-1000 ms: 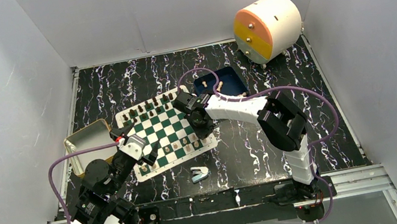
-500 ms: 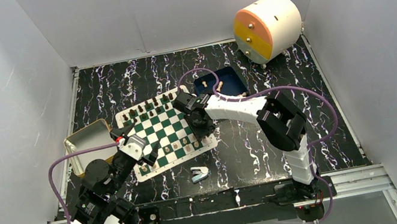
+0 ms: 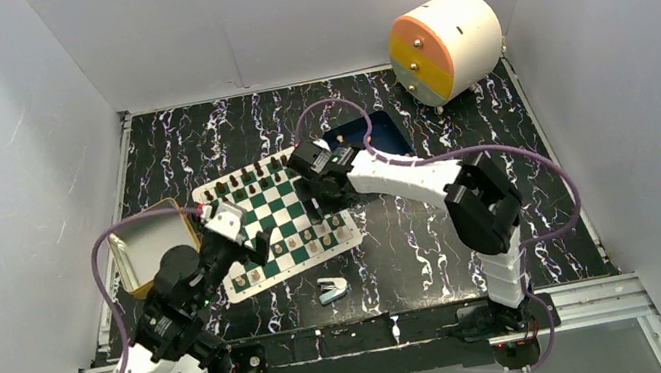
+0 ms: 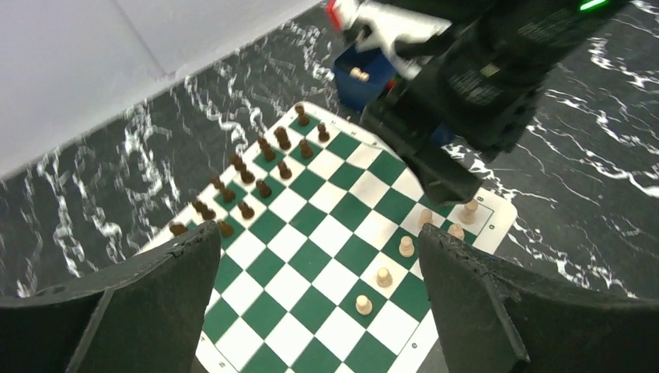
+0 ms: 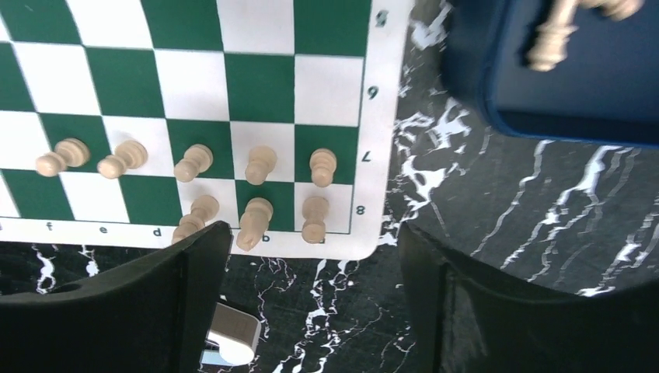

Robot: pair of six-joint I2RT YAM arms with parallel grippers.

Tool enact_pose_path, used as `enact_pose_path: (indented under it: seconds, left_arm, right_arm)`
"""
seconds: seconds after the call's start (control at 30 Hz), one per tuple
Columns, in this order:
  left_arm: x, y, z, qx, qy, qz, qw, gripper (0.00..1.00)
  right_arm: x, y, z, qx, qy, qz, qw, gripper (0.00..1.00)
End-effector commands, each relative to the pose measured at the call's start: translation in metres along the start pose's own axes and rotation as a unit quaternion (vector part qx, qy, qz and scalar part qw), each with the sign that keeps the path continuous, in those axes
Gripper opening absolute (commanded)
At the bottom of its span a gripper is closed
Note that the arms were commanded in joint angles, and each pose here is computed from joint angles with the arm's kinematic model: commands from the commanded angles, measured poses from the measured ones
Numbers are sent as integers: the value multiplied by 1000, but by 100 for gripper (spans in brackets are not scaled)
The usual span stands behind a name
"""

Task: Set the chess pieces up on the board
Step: Place the chess piece on the chessboard, then pick up the chess piece from the storage box.

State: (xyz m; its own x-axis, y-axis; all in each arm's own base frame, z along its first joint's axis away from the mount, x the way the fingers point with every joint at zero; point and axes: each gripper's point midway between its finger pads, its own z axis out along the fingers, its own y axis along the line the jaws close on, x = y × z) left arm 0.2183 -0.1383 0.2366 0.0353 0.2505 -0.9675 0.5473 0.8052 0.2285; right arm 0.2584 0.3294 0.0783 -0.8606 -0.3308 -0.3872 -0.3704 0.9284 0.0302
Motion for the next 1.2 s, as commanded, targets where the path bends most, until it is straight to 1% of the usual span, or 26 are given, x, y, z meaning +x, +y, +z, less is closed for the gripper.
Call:
enact_pose_path:
  seconds: [0.0, 0.03, 0.07, 0.13, 0.17, 0.2, 0.23, 0.3, 0.37, 0.4, 0.43, 0.47, 0.53, 0.63, 0.73, 0.77, 0.93, 1.03, 1.17]
  left_arm:
    - [9, 25, 16, -107, 37, -122, 986, 96]
    - [15, 28, 19, -126, 59, -137, 981, 97]
    - [21, 32, 21, -145, 83, -151, 974, 97]
    - [33, 39, 22, -178, 135, -156, 962, 96]
    - [39, 37, 25, -178, 160, -151, 959, 95]
    - [39, 34, 29, -170, 168, -150, 959, 95]
    - [38, 30, 34, -156, 168, -152, 961, 95]
    - [37, 11, 44, -99, 165, -148, 970, 94]
    - [36, -1, 48, -62, 166, -147, 973, 93]
    - [37, -5, 49, -50, 169, -142, 974, 91]
    - [37, -7, 48, -41, 171, -137, 975, 91]
    - [38, -7, 47, -37, 172, -130, 976, 90]
    - [41, -5, 44, -39, 171, -117, 978, 90]
    - [44, 1, 36, -55, 163, -107, 979, 90]
    - [43, 8, 30, -74, 144, -111, 980, 88]
    - [42, 10, 29, -81, 137, -115, 981, 87]
    - [34, 13, 24, -87, 126, -122, 981, 85]
    - [31, 14, 23, -89, 123, -123, 981, 84]
    - [28, 15, 22, -89, 113, -125, 982, 83]
  right_arm:
    - [-62, -16, -56, -14, -126, 33, 991, 96]
    - [-69, -22, -59, -14, -140, 35, 989, 98]
    - [-76, -29, -63, -12, -153, 40, 987, 99]
    - [-90, -45, -74, 1, -180, 58, 982, 99]
    - [-98, -56, -78, 15, -194, 71, 978, 99]
    - [-103, -63, -81, 25, -206, 78, 975, 99]
    - [-108, -73, -81, 37, -213, 87, 972, 99]
    - [-116, -95, -79, 69, -220, 106, 967, 99]
    - [-118, -120, -74, 106, -221, 128, 961, 99]
    - [-120, -129, -68, 109, -218, 138, 960, 99]
    - [-121, -133, -61, 95, -214, 146, 961, 98]
    - [-127, -136, -54, 78, -218, 155, 960, 95]
    - [-131, -143, -38, 64, -221, 164, 959, 84]
    - [-140, -156, -15, 69, -220, 185, 955, 67]
    - [-151, -161, 7, 72, -225, 197, 952, 55]
    - [-154, -160, 15, 70, -227, 198, 951, 53]
    - [-161, -165, 40, 92, -216, 226, 945, 50]
    - [-167, -165, 52, 90, -224, 232, 942, 50]
    - [-166, -173, 65, 104, -216, 252, 937, 50]
